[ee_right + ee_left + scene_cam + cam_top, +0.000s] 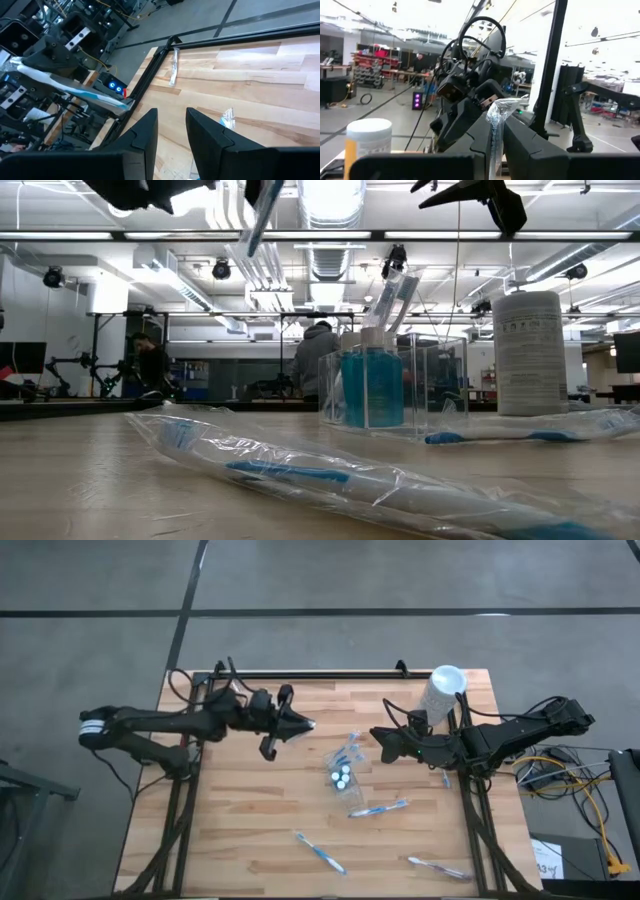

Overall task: Pick & Place toothbrushing station
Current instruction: Put the blue toothbrush into the left section of the transparent organizer

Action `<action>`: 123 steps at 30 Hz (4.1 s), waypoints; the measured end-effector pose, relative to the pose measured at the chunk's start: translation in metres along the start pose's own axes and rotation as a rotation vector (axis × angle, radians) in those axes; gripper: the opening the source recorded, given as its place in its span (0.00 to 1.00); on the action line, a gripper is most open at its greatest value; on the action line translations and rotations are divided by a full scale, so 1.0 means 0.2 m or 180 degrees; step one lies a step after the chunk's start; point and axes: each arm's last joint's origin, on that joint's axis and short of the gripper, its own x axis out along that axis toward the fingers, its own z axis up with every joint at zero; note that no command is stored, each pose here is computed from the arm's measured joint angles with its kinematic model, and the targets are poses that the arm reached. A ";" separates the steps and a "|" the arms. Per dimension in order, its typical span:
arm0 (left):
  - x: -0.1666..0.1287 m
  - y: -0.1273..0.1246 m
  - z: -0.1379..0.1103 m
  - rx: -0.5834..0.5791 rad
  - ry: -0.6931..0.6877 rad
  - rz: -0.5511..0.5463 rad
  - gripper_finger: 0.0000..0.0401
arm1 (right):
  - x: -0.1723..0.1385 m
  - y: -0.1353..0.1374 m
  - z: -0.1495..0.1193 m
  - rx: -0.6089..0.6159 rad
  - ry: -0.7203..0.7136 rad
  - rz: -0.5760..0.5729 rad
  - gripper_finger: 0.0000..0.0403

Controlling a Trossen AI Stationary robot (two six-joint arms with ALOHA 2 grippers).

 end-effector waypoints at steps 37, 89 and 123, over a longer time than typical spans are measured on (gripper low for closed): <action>0.24 0.22 -0.53 -0.0237 -0.0257 -0.0078 0.10 | 0.00 0.00 0.00 0.0000 0.0001 0.0000 0.24; 0.37 0.27 -0.71 -0.0548 0.0264 0.0032 0.10 | 0.00 0.00 0.00 -0.0004 0.0000 0.0000 0.24; 0.36 0.27 -0.74 -0.1074 0.0609 0.0159 0.28 | 0.00 0.00 0.00 0.0000 0.0000 0.0000 0.24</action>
